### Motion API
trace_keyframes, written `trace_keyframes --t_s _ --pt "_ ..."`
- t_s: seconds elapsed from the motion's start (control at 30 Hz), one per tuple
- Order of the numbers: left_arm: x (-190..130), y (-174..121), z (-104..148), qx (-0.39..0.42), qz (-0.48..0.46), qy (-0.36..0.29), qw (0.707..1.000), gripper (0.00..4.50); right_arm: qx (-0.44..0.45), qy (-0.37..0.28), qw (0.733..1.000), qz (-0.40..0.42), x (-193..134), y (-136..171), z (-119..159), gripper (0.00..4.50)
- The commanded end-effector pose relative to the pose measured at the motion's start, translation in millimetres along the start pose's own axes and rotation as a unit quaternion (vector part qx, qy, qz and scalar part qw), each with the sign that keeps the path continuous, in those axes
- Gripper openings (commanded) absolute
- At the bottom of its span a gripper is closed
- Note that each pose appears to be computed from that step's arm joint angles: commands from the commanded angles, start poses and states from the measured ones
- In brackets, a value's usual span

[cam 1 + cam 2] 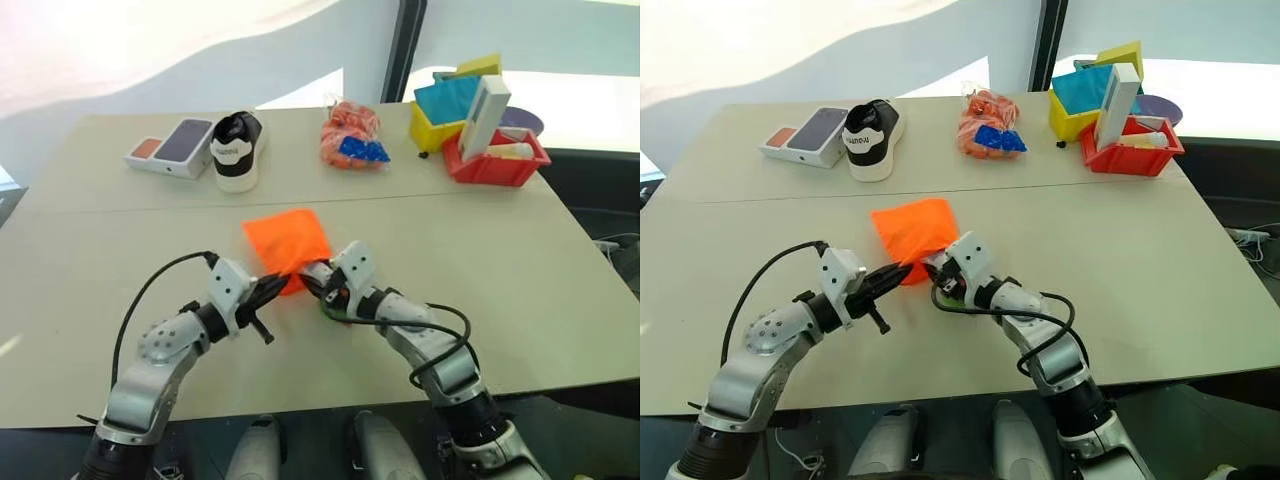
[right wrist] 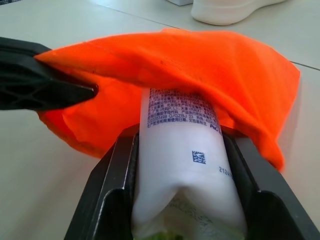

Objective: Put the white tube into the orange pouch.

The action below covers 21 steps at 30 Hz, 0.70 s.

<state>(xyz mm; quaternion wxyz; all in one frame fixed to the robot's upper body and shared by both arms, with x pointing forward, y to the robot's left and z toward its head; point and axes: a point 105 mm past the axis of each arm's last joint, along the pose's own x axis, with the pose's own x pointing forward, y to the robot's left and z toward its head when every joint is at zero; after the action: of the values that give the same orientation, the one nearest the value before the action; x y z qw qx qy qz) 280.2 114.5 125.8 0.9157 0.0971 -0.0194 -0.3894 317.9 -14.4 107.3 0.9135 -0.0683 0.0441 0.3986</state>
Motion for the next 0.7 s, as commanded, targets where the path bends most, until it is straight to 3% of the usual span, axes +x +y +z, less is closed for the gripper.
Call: trace_keyframes --t_s 0.03,0.3,0.37,0.57,0.7 --pt "1 -8 13 0.008 -0.016 -0.020 1.000 0.00 -0.028 -0.010 1.000 -0.009 16 4 17 1.75" --pt "-1 -14 12 0.000 -0.024 -0.017 1.000 0.00 -0.043 0.004 0.997 -0.066 46 -4 26 1.75" --pt "-2 -14 11 0.000 -0.021 -0.015 1.000 0.00 -0.030 0.001 0.998 -0.047 48 0 27 1.75" --pt "-8 2 7 0.001 0.014 -0.009 1.000 0.00 -0.014 -0.006 0.999 0.031 31 17 28 4.38" --pt "-14 15 3 -0.007 0.036 -0.005 0.999 0.00 -0.017 -0.002 0.996 0.091 7 28 27 4.48"
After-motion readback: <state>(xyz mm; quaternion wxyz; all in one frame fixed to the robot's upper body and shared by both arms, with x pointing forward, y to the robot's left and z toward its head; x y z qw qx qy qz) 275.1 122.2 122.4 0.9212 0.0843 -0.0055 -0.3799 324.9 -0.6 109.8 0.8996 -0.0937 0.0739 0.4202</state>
